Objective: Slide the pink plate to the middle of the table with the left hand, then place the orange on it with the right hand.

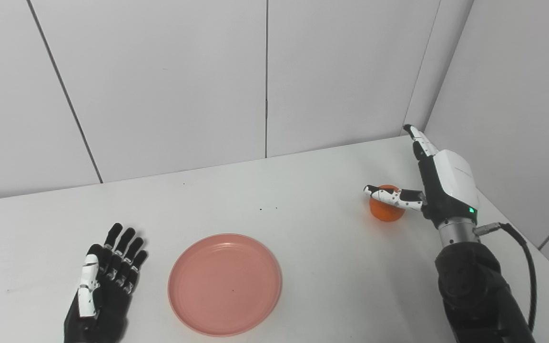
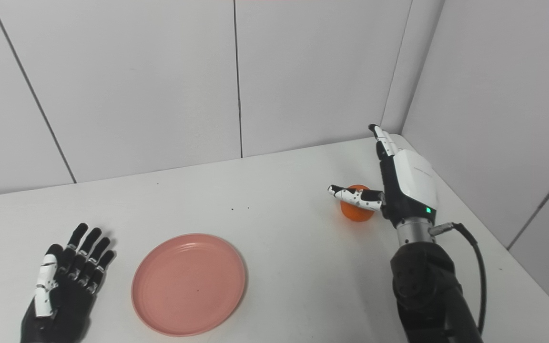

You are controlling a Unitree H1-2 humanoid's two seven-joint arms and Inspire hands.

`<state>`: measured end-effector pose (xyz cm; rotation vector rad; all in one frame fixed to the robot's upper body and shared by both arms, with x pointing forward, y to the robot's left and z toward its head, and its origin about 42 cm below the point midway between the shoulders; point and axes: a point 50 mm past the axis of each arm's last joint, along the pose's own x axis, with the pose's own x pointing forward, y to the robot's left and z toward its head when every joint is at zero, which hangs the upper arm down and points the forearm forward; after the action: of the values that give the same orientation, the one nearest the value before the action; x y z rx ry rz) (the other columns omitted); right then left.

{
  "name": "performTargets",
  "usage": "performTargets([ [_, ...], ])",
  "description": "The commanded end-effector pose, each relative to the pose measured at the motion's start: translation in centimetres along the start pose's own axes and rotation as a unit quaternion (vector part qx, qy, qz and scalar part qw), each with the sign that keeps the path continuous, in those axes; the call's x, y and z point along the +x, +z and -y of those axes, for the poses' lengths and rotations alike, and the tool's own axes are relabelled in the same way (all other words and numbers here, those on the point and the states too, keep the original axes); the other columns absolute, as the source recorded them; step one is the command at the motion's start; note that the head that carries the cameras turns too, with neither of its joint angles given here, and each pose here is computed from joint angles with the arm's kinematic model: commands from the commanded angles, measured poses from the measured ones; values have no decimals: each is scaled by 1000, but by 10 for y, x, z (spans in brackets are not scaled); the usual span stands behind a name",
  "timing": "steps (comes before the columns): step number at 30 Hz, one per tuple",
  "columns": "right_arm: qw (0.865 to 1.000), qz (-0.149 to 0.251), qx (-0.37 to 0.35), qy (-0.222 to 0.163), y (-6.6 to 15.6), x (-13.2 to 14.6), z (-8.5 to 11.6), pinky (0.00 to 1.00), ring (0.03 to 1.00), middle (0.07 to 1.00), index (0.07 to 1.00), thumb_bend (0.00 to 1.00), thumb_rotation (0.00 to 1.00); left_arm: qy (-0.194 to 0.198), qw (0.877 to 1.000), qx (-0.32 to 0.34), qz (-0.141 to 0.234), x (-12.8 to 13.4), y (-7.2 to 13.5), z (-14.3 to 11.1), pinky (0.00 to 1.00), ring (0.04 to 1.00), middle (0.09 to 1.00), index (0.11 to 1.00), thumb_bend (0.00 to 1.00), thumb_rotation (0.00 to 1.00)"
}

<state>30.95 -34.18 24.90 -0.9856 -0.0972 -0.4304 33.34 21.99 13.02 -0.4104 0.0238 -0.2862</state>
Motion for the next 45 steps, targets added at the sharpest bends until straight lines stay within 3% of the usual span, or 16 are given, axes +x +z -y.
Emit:
performTargets([
  [1,1000,5,-15,-13,5,12,13,796,891,939,943,984,436,19,999,-6,-33,-7,-10,-8,1000,987,988,989,355,1000],
  [15,999,-37,-16,33,-10,31,3,803,898,946,947,1000,382,19,999,-2,-32,-9,-5,-9,1000,986,991,990,355,1000],
  [32,996,-51,-32,73,-24,43,-13,777,876,923,927,1000,406,23,999,-7,-35,-10,1,-7,1000,985,989,989,351,1000],
  [45,993,-60,-30,95,-28,47,-20,784,878,912,913,1000,368,22,999,-9,-34,-10,3,-8,1000,984,989,989,347,1000],
])
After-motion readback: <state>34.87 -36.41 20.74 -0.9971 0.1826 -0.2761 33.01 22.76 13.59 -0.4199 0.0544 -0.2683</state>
